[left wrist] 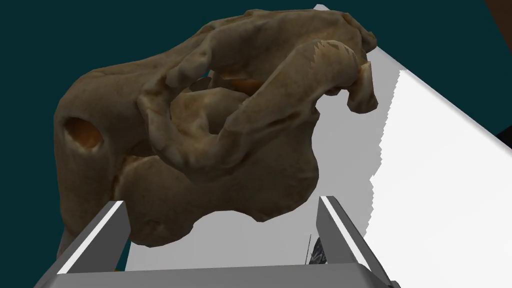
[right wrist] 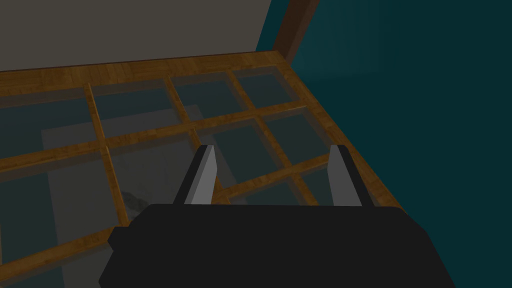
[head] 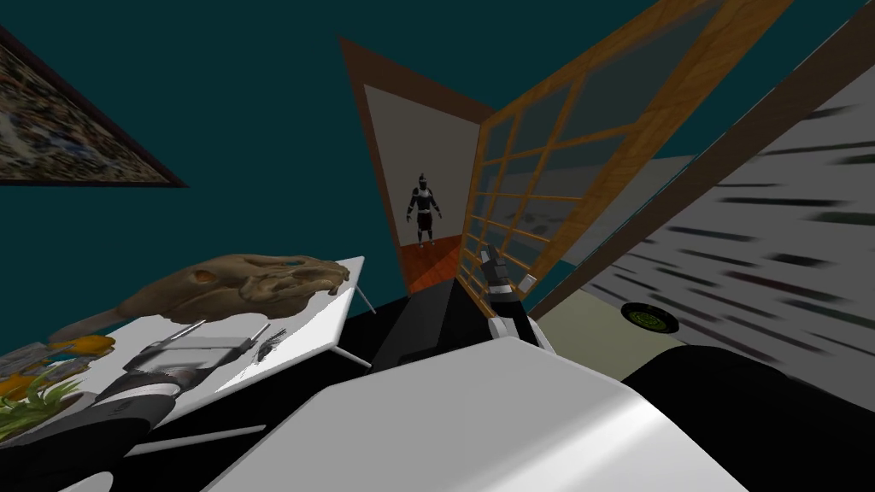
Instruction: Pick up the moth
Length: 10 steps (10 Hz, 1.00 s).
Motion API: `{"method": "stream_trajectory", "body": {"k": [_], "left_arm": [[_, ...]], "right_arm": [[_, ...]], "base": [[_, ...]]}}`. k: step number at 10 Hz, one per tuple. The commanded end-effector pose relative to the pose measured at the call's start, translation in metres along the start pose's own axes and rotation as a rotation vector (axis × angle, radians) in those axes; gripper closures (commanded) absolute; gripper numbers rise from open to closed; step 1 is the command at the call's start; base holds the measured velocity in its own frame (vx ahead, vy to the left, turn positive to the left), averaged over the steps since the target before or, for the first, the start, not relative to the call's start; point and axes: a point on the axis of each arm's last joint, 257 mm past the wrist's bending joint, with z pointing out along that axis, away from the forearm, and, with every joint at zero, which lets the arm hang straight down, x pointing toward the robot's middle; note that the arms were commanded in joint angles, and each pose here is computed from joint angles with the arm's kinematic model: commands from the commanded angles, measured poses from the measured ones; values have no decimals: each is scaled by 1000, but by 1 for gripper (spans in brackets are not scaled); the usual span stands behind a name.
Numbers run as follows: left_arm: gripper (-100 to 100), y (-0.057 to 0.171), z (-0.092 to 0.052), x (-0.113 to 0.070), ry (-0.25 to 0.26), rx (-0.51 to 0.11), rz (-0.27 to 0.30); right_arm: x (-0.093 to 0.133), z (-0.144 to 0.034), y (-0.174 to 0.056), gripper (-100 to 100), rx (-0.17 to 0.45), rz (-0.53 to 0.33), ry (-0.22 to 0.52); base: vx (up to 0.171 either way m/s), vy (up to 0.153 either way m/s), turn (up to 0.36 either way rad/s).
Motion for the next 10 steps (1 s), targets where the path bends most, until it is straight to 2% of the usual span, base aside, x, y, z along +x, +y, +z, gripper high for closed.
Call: {"method": "stream_trajectory", "body": {"k": [1, 2, 3, 4, 5, 6, 7, 8, 9, 10], "left_arm": [[-100, 3, -1, -10, -31, -19, -28], [-100, 3, -3, -23, -70, -42, -76], [-100, 5, -3, -24, -77, -46, -76], [-100, 6, -5, -36, -117, -69, -123], [-100, 7, -5, -38, -122, -73, -123], [-100, 10, -8, -50, -166, -99, -170], [-100, 11, -8, -50, -167, -99, -170], [-100, 14, -12, -61, -204, -121, -216], [-100, 15, -12, -62, -210, -125, -216], [-100, 19, -15, -71, -243, -146, -260]], "right_arm": [[0, 0, 0, 0, 0, 0, 0], [0, 0, 0, 0, 0, 0, 0], [0, 0, 0, 0, 0, 0, 0], [0, 0, 0, 0, 0, 0, 0], [0, 0, 0, 0, 0, 0, 0], [0, 0, 0, 0, 0, 0, 0], [0, 0, 0, 0, 0, 0, 0], [0, 0, 0, 0, 0, 0, 0], [0, 0, 0, 0, 0, 0, 0], [0, 0, 0, 0, 0, 0, 0]], "base": [[51, -14, -6], [53, -12, -18], [44, -12, -7], [59, -3, -9], [49, 0, -6], [59, 8, -12], [48, 15, -2], [59, 15, -8], [45, 15, -2], [51, 33, -3]]}}
